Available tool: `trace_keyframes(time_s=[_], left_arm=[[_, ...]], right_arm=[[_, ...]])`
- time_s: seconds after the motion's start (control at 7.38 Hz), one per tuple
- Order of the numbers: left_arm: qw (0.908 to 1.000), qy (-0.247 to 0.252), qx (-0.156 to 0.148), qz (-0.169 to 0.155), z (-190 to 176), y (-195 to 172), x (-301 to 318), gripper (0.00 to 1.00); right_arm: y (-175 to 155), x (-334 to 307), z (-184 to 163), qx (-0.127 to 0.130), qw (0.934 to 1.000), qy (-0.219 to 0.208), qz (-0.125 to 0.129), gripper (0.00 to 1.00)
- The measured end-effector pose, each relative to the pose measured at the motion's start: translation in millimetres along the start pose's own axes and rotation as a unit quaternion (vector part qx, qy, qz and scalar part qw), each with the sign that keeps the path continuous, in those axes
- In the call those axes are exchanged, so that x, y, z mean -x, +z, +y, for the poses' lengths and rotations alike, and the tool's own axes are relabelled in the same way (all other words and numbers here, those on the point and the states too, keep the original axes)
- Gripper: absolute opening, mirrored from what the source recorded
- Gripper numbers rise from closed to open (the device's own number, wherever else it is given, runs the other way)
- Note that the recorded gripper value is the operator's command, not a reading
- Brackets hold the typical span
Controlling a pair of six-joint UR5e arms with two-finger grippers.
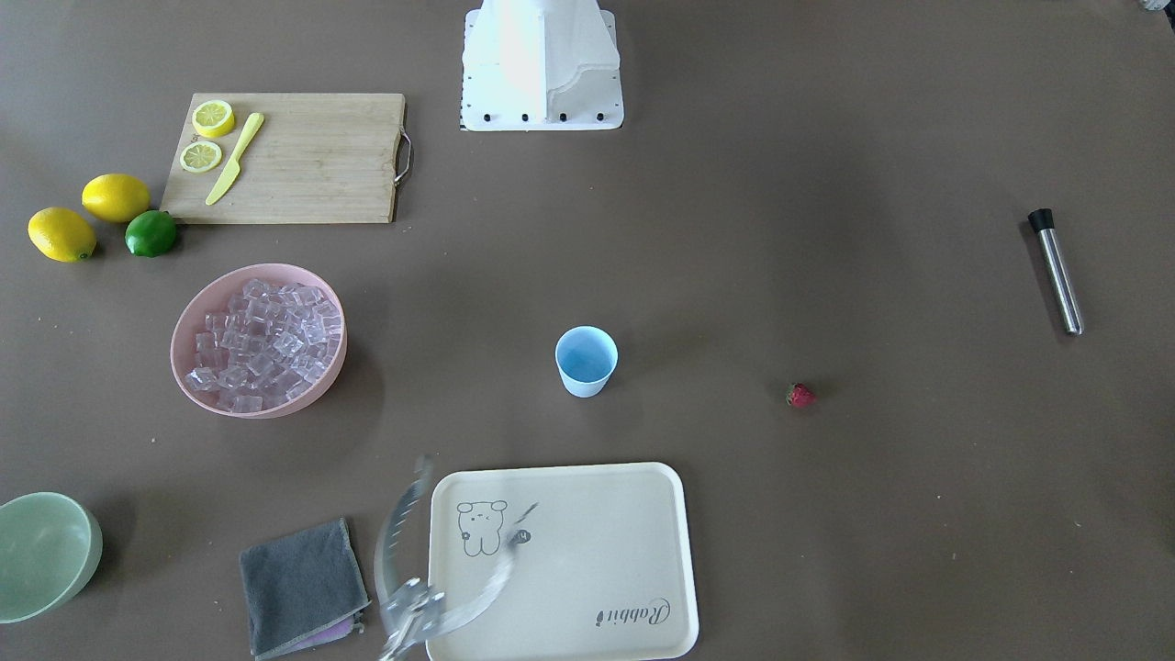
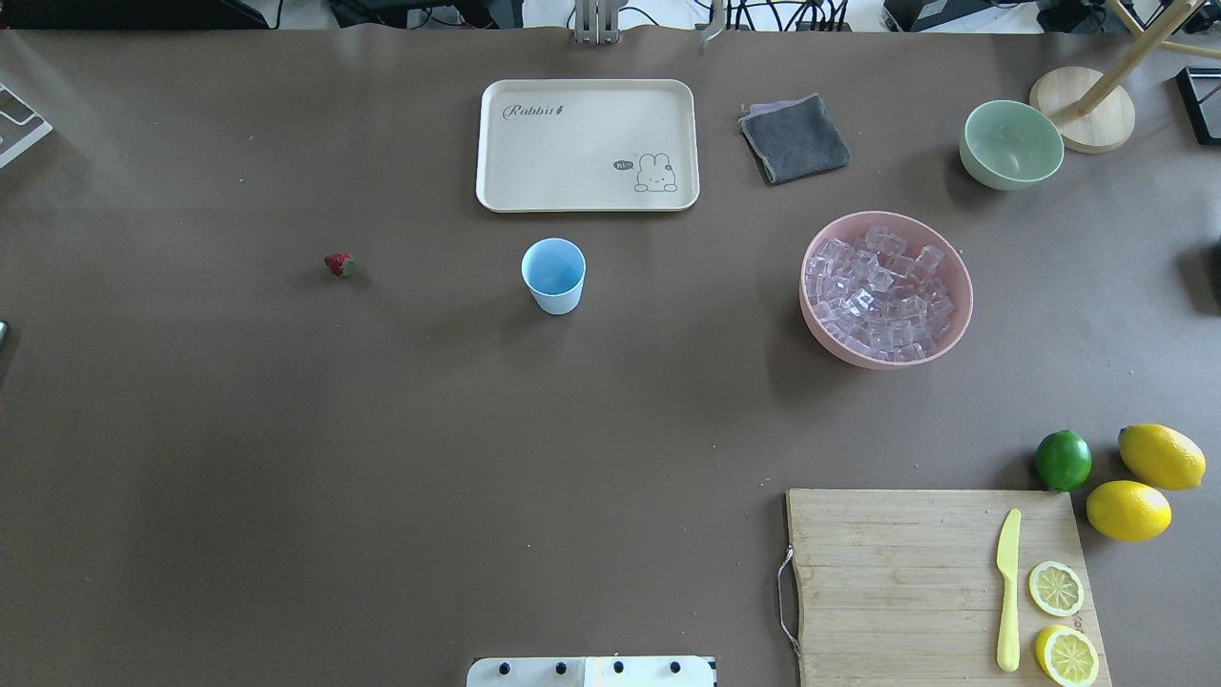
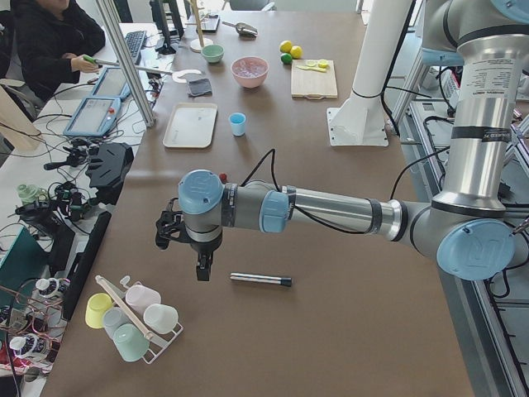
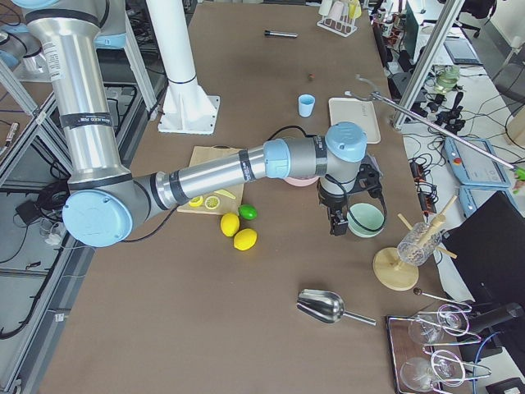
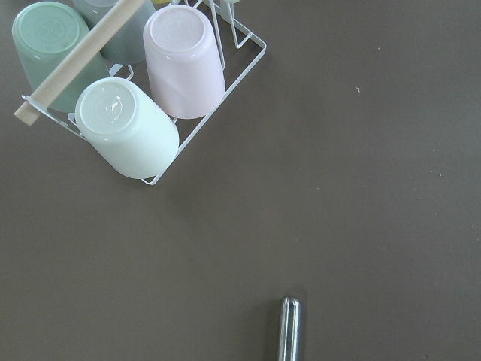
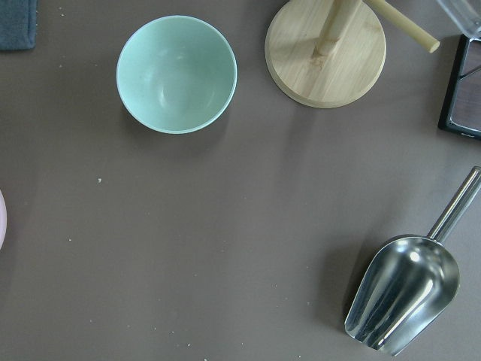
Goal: Mash ice and strawberries in cup
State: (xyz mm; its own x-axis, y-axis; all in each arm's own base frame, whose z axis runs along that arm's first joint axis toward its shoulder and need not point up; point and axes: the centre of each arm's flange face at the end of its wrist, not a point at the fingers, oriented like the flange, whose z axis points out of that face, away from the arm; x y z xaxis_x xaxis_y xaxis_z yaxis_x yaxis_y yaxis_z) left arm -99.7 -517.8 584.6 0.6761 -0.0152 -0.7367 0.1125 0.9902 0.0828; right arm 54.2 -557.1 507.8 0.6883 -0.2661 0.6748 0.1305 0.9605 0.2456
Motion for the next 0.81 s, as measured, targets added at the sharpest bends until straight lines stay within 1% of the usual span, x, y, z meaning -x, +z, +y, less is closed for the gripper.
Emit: trace_keyframes(time_s=[0.81], left_arm=[[1.0000, 0.003, -0.005, 0.002, -1.6, -4.9, -4.9, 0.98]], right_arm=[[0.3, -0.3, 0.5, 0.001, 1.0000, 0.001, 0.000, 1.00]])
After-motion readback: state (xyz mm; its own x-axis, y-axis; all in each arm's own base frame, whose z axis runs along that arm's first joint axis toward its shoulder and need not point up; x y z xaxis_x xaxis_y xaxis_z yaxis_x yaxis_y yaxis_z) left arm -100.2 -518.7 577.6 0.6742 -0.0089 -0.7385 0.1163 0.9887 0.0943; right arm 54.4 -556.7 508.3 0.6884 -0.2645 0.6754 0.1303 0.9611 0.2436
